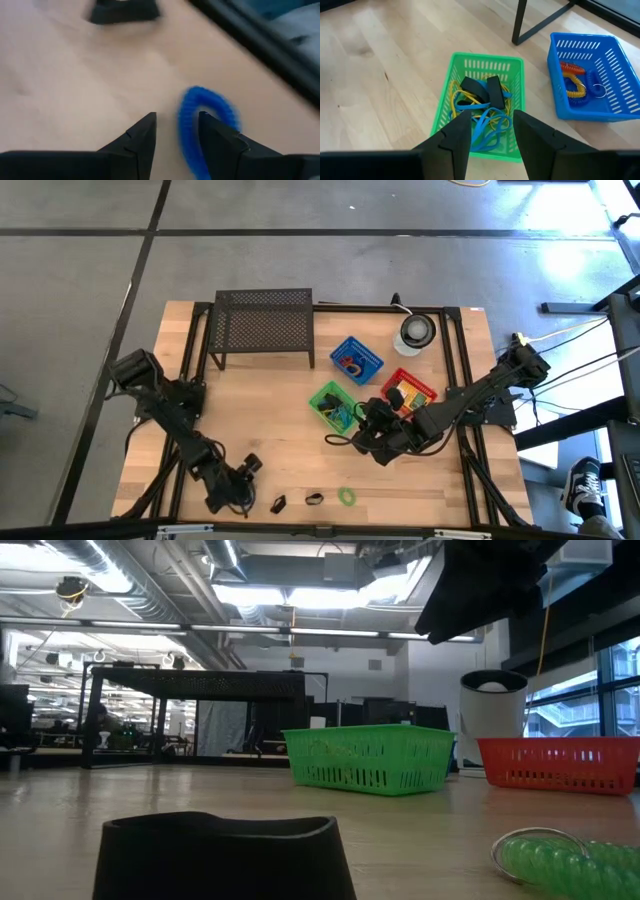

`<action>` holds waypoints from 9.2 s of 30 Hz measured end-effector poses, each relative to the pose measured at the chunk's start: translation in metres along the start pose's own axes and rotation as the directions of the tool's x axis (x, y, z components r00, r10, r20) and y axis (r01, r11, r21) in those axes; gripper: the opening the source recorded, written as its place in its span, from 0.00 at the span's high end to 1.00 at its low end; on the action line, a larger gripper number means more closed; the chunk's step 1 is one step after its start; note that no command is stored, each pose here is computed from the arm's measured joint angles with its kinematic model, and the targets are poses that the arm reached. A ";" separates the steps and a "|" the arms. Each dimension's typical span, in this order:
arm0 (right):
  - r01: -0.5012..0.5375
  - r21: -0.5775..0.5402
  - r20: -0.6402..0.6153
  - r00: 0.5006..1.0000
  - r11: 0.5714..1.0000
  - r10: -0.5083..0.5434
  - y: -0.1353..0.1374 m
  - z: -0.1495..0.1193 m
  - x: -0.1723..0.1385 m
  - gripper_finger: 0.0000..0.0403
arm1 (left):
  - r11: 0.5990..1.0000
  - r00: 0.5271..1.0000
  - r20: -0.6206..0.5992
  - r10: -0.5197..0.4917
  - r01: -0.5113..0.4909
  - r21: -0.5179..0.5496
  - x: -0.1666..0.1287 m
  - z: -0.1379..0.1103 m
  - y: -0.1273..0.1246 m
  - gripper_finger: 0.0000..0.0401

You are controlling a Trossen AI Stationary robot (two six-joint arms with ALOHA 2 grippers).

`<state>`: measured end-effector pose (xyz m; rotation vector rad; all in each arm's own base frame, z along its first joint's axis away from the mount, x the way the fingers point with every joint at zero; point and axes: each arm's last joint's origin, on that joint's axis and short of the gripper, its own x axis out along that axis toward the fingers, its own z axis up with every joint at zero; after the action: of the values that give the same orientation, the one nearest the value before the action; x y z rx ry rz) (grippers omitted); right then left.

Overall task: Pick & Place Office Desk Supplies
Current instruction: Put the blue spring keychain into the blue basket, then put the black rubber band into the green basket

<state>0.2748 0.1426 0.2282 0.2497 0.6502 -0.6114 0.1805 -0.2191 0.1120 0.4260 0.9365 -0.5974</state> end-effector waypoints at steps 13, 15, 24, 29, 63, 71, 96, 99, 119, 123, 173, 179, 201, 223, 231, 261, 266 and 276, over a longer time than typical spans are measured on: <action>-0.003 0.005 0.004 1.000 1.000 0.003 0.000 0.000 0.000 0.64 | 0.992 0.992 -0.016 0.126 -0.126 0.032 0.001 -0.003 0.007 0.95; -0.002 0.005 0.005 1.000 1.000 0.002 0.000 0.000 0.000 0.64 | 0.992 0.992 -0.015 0.126 -0.126 0.021 0.001 -0.003 0.007 0.97; -0.003 0.005 0.005 1.000 1.000 0.003 0.000 0.000 0.000 0.64 | 0.973 0.965 0.125 0.229 -0.226 -0.042 -0.018 0.013 0.024 0.95; -0.002 0.008 0.014 1.000 1.000 0.001 0.001 0.001 0.000 0.64 | 0.938 0.900 0.264 0.346 -0.328 -0.110 -0.044 0.023 0.049 0.95; -0.276 -0.200 0.282 0.903 0.940 0.325 0.057 0.025 0.054 0.63 | 0.553 0.277 0.496 0.823 -0.592 -0.586 -0.089 0.016 0.152 0.95; -0.278 -0.242 0.358 0.865 0.929 0.352 0.060 0.034 0.050 0.63 | 0.616 0.303 0.555 0.775 -0.557 -0.557 -0.088 0.017 0.151 0.95; -0.326 -0.100 0.419 0.843 0.940 0.337 0.055 0.047 0.055 0.84 | 0.616 0.302 0.555 0.775 -0.556 -0.558 -0.088 0.017 0.151 0.95; -0.324 -0.102 0.416 0.845 0.940 0.336 0.055 0.047 0.055 0.95 | 0.618 0.303 0.557 0.773 -0.555 -0.556 -0.088 0.018 0.151 0.95; -0.055 -0.109 0.400 0.912 0.993 0.095 0.025 0.060 0.036 0.96 | 0.621 0.296 0.546 0.783 -0.411 -0.668 -0.089 0.017 0.151 0.52; 0.053 -0.072 0.388 0.922 0.996 -0.021 0.006 0.066 0.025 0.96 | 0.592 0.284 0.519 0.806 -0.421 -0.687 -0.089 0.017 0.152 0.49; 0.324 0.255 -0.157 0.944 0.911 -0.292 -0.105 0.033 0.122 0.46 | 0.590 0.286 0.516 0.807 -0.399 -0.702 -0.089 0.016 0.152 0.51; 0.162 0.291 -0.162 0.980 0.943 -0.118 -0.091 0.039 0.095 0.45 | 0.600 0.312 0.513 0.800 -0.413 -0.685 -0.086 0.015 0.151 0.51; -0.311 -0.082 0.090 0.944 0.947 0.318 0.015 -0.016 -0.002 0.50 | 0.925 0.821 0.560 0.115 0.117 -0.361 -0.042 0.004 0.093 0.51; -0.281 -0.039 0.124 0.951 0.959 0.284 0.015 -0.016 -0.002 0.50 | 0.810 0.924 0.369 -0.105 0.295 -0.507 0.018 0.041 0.053 0.43; -0.302 -0.029 0.112 0.946 0.953 0.303 0.017 -0.018 -0.004 0.50 | 0.864 0.942 0.313 -0.125 0.258 -0.432 0.037 0.050 0.052 0.43; -0.316 -0.018 0.107 0.943 0.949 0.316 0.018 -0.019 -0.006 0.50 | 0.998 0.984 0.173 -0.042 0.048 -0.030 0.040 0.037 0.036 0.66; -0.315 -0.025 0.107 0.943 0.949 0.316 0.018 -0.019 -0.006 0.50 | 0.997 0.982 0.176 -0.066 0.070 -0.021 0.039 0.037 0.034 0.89; -0.315 -0.025 0.107 0.943 0.949 0.316 0.018 -0.019 -0.006 0.50 | 0.995 0.946 0.313 -0.087 0.099 -0.024 -0.005 0.057 0.055 0.99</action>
<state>0.2722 0.1673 0.2176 0.3042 0.4924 -0.3115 0.2488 -0.2091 0.1516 0.2428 0.6664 -0.7085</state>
